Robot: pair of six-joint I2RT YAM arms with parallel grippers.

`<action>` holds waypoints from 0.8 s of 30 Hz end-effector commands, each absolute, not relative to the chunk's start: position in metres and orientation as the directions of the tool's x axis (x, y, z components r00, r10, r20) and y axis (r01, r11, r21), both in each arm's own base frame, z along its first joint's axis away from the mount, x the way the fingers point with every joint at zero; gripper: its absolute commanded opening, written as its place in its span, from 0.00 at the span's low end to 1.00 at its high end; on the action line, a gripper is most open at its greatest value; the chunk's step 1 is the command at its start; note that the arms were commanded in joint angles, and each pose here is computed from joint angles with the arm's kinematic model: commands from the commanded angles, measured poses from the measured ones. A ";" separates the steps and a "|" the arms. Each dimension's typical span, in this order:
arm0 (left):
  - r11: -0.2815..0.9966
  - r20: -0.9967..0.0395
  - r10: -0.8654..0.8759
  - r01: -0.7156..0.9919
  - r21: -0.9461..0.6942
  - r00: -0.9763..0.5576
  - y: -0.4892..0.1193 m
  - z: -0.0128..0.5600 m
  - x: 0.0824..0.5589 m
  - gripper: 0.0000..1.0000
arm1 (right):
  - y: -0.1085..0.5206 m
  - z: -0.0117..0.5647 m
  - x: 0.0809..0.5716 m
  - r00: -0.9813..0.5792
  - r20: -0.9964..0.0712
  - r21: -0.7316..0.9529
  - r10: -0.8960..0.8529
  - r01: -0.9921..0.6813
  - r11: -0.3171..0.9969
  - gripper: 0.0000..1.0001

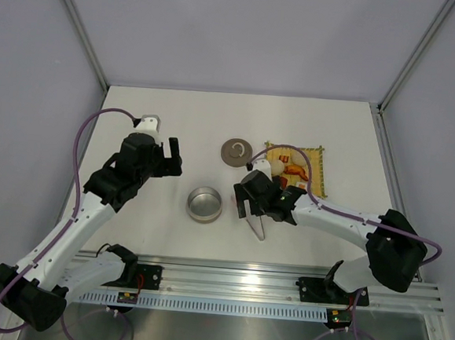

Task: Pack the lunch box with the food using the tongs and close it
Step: Place the clamp at the center of the board, then pick up the clamp at the center of the board.

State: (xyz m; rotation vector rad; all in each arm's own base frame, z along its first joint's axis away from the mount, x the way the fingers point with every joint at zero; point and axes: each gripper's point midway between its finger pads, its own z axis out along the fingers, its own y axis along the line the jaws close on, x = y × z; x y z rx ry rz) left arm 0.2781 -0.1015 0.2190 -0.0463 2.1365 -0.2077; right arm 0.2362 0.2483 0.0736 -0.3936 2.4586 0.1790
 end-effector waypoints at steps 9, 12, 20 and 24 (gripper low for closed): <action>0.979 -0.841 -0.139 0.053 -0.195 -0.524 -0.108 0.225 0.284 0.99 | 0.246 0.086 0.232 -0.599 -0.793 0.096 -0.112 -0.304 0.948 1.00; 0.978 -0.839 -0.142 0.058 -0.201 -0.525 -0.110 0.226 0.285 0.99 | 0.254 0.082 0.228 -0.628 -0.769 0.112 -0.119 -0.316 0.942 1.00; 0.977 -0.835 -0.141 0.062 -0.204 -0.532 -0.112 0.227 0.286 0.99 | 0.271 0.050 0.217 -0.657 -0.723 0.059 -0.216 -0.369 0.927 0.99; 0.979 -0.837 -0.140 0.053 -0.198 -0.528 -0.109 0.227 0.285 0.99 | 0.263 0.048 0.223 -0.636 -0.740 0.004 -0.220 -0.331 0.944 0.99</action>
